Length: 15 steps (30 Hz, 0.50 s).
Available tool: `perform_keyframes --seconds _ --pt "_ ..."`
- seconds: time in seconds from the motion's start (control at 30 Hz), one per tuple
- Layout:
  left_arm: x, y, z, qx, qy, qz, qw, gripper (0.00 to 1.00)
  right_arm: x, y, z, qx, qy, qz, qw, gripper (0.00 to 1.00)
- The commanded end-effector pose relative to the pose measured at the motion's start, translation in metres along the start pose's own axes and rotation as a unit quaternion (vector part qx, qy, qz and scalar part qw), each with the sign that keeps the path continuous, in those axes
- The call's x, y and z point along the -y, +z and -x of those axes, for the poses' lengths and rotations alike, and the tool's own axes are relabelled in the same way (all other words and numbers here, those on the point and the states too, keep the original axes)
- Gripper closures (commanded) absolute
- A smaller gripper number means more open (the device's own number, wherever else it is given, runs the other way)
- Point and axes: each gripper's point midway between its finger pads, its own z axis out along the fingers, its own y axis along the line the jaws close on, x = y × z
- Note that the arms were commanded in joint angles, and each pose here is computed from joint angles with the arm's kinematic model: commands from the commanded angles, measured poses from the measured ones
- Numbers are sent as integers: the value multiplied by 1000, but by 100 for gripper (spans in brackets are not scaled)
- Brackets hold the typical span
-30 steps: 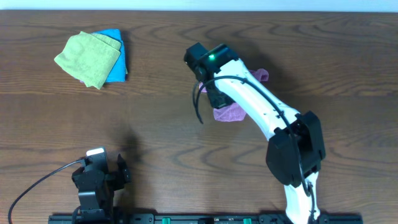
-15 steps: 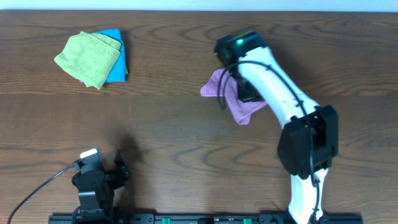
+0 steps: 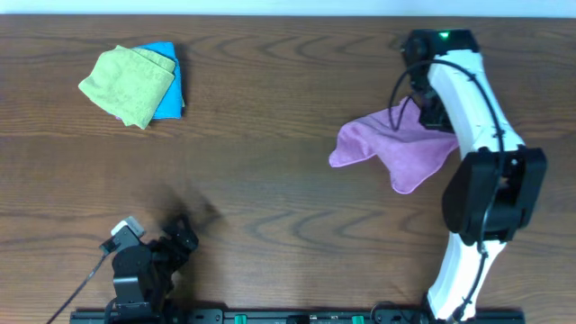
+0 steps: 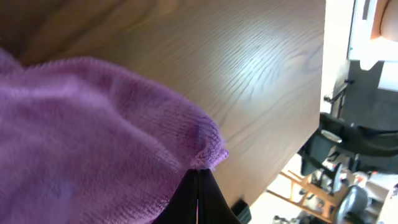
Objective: Fold the cloth
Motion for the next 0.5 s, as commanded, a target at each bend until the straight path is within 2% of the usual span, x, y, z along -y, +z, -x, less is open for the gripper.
perform_keyframes --seconds 0.0,0.2,0.3,0.4,0.47 --pt "11 2 -20 -52 -75 -35 995 5 36 9 16 20 53 -34 998 99" --pt "21 0 -30 -85 -83 -62 991 5 91 24 36 53 115 -125 984 98" --pt "24 -1 -32 -93 -82 -69 990 5 99 33 33 39 138 -122 982 69" --pt "24 -1 -32 -93 -82 -69 990 5 91 37 27 15 143 -88 986 27" --pt "24 -1 -32 -93 -82 -69 990 5 87 34 25 13 143 -71 987 19"
